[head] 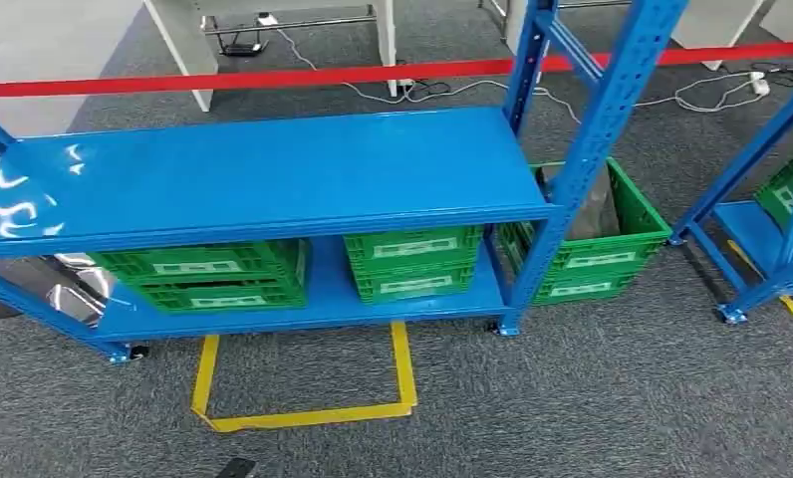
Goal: Take the parts from the cabinet and place them on the table.
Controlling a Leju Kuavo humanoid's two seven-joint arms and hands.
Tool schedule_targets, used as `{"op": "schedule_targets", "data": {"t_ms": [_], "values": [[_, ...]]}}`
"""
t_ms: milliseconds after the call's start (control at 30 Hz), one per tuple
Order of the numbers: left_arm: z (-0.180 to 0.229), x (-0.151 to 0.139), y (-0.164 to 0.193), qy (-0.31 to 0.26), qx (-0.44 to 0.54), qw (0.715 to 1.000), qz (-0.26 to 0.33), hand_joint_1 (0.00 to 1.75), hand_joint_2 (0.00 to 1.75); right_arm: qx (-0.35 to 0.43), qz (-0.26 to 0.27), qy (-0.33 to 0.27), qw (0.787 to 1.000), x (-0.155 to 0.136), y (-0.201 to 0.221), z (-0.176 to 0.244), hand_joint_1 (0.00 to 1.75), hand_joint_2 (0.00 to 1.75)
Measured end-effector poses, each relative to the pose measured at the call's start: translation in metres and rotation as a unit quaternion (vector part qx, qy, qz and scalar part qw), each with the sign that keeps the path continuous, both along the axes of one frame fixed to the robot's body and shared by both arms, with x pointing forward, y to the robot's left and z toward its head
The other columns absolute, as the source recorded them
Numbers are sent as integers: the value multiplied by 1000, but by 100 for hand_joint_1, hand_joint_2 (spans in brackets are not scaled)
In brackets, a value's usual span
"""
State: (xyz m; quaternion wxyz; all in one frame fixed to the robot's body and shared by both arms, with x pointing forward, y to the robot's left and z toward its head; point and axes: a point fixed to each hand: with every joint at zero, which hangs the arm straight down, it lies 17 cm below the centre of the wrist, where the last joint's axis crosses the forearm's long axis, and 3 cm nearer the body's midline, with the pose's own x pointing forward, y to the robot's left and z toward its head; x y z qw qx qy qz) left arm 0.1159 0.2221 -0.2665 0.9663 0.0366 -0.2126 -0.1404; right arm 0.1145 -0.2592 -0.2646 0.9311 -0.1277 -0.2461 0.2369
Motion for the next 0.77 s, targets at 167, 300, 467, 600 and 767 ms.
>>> {"op": "schedule_targets", "data": {"t_ms": [167, 300, 467, 600, 767], "values": [[0, -2, -4, 2, 0, 1000, -1, 0, 175, 1, 1, 4, 1000, -1, 0, -1, 0, 0], [0, 0, -5, 0, -1, 1000, -3, 0, 175, 1, 1, 5, 1000, -2, -1, -1, 0, 0], [0, 0, -5, 0, -1, 1000, -2, 0, 175, 1, 1, 5, 1000, -2, -1, -1, 0, 0], [0, 0, -4, 1, -1, 1000, -1, 0, 175, 1, 1, 6, 1000, -2, -1, -1, 0, 0], [0, 0, -4, 1, -1, 1000, 2, 0, 175, 1, 4, 5, 1000, -2, 0, -1, 0, 0]]}}
